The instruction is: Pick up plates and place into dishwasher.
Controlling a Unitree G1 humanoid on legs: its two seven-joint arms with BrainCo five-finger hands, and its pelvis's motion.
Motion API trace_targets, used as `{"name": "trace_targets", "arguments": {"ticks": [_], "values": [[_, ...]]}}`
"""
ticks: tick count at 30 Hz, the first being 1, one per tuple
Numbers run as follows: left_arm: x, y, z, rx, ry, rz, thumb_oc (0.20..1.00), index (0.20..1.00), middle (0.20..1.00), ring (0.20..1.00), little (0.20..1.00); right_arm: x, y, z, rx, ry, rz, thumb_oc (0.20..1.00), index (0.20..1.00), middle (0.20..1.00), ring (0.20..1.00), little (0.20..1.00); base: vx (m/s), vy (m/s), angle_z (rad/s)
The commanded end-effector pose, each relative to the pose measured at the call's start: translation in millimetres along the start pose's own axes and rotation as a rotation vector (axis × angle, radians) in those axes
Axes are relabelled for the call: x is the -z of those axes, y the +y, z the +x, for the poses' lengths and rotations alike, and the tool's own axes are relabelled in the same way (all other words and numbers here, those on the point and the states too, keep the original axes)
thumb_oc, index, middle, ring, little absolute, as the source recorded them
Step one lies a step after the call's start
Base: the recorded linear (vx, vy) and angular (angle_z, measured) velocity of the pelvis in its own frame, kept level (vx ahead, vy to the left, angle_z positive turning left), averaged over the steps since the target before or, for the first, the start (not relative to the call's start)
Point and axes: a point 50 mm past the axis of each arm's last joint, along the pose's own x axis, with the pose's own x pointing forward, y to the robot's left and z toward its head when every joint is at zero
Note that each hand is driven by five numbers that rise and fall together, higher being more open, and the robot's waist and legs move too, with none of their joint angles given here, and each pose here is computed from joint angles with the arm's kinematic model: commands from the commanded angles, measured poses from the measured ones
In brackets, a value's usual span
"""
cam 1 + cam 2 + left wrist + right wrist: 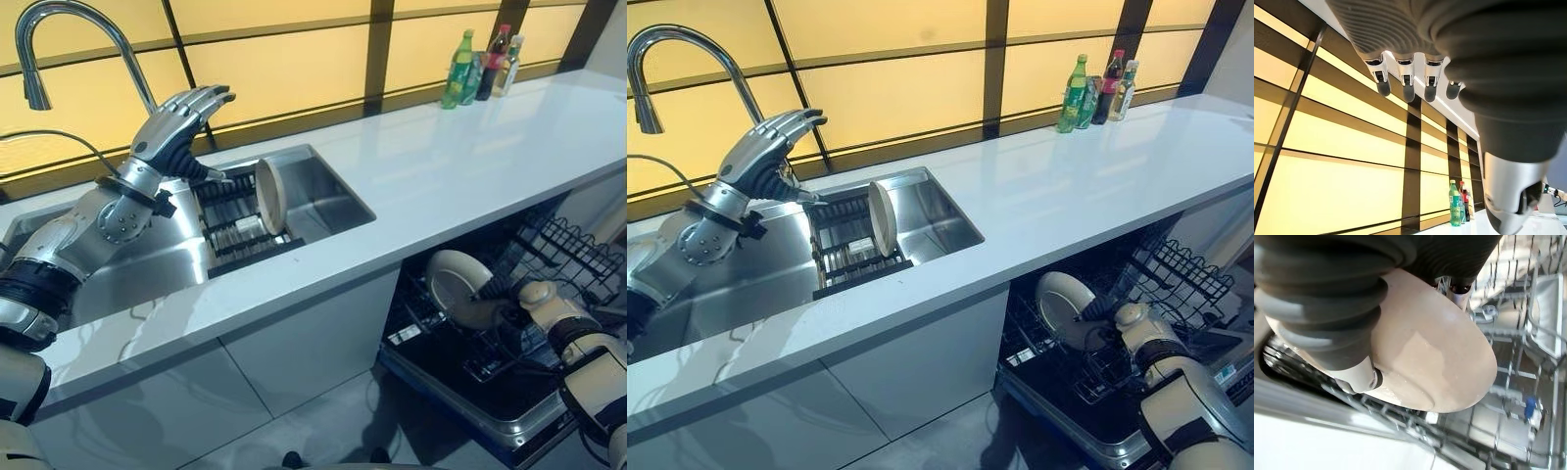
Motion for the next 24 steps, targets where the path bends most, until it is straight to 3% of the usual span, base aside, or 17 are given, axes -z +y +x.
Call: {"name": "trace_targets", "arguments": {"ticks": [1,18,19,20,24], "values": [[-13.5,40.9,32.7,-0.169,-0.073,0.031,1.000,1.000,1.000,1.000,1.000,-25.1,-34.2,-8.7,0.059,-0.012,-0.035,0.200,0.200,0.200,0.200,0.200,-0.04,-0.008,0.02],[-25.8,34.7,35.3,-0.138,-0.105,0.004,1.000,1.000,1.000,1.000,1.000,4.0,22.6,8.9,-0.070,0.053,0.026,0.200,0.200,0.200,0.200,0.200,0.00,0.000,0.00],[-26.3,33.2,34.4,-0.123,-0.103,0.008,1.000,1.000,1.000,1.000,1.000,1.7,21.6,9.1,-0.041,0.039,0.017,0.715,0.715,0.715,0.715,0.715,0.05,0.008,0.00],[-26.3,32.5,33.6,-0.112,-0.102,0.015,1.000,1.000,1.000,1.000,1.000,-1.3,19.9,9.1,-0.015,0.019,0.022,1.000,1.000,1.000,1.000,1.000,0.06,0.016,0.00],[-22.0,27.2,27.0,-0.057,-0.090,0.077,1.000,1.000,1.000,1.000,1.000,-18.9,7.7,5.7,0.096,-0.109,0.063,1.000,1.000,1.000,1.000,1.000,0.05,0.020,0.01]]}}
